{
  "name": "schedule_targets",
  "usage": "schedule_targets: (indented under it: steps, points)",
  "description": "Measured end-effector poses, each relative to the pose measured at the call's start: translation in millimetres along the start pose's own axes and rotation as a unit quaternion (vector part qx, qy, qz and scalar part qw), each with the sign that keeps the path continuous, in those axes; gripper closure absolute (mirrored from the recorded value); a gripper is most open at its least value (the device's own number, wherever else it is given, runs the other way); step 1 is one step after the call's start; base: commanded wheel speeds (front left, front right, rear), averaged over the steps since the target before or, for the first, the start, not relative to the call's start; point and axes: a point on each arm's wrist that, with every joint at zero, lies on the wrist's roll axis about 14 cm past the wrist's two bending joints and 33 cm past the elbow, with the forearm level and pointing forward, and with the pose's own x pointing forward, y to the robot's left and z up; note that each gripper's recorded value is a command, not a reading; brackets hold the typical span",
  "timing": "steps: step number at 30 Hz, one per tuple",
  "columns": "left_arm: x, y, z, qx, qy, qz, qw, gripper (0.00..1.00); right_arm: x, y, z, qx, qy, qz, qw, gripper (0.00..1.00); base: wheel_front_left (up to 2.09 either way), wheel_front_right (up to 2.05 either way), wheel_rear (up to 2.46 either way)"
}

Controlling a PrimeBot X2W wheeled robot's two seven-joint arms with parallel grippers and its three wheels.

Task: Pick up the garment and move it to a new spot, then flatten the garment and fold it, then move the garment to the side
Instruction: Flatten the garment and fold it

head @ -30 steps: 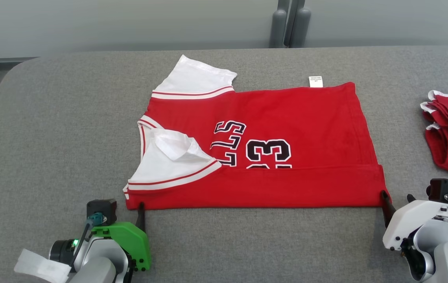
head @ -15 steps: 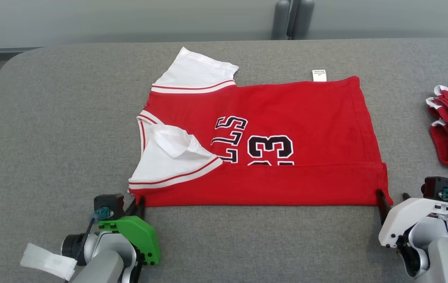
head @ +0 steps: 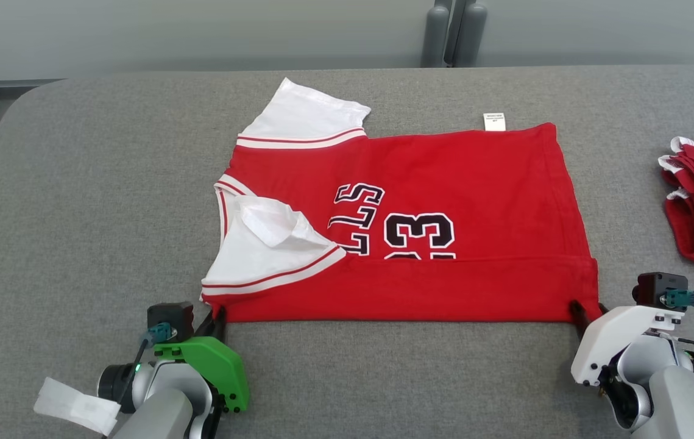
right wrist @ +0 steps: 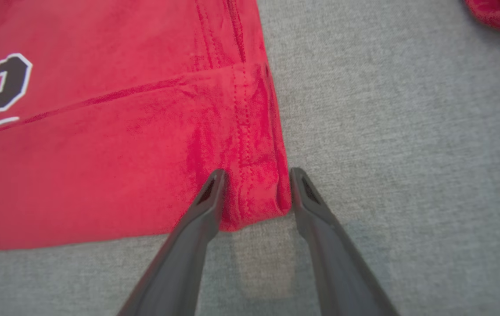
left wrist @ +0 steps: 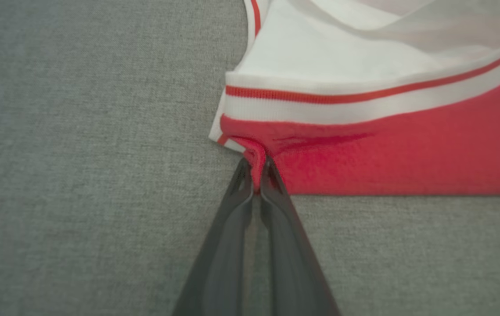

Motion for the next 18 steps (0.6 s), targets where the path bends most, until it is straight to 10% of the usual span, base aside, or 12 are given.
schedule_targets:
  steps: [18]
  points:
    - [-15,-13,5,-0.030,-0.020,-0.025,0.999,1.00,-26,-6,4,0.018,-0.024,-0.003,1.000,1.00,0.00,0.00,0.00]
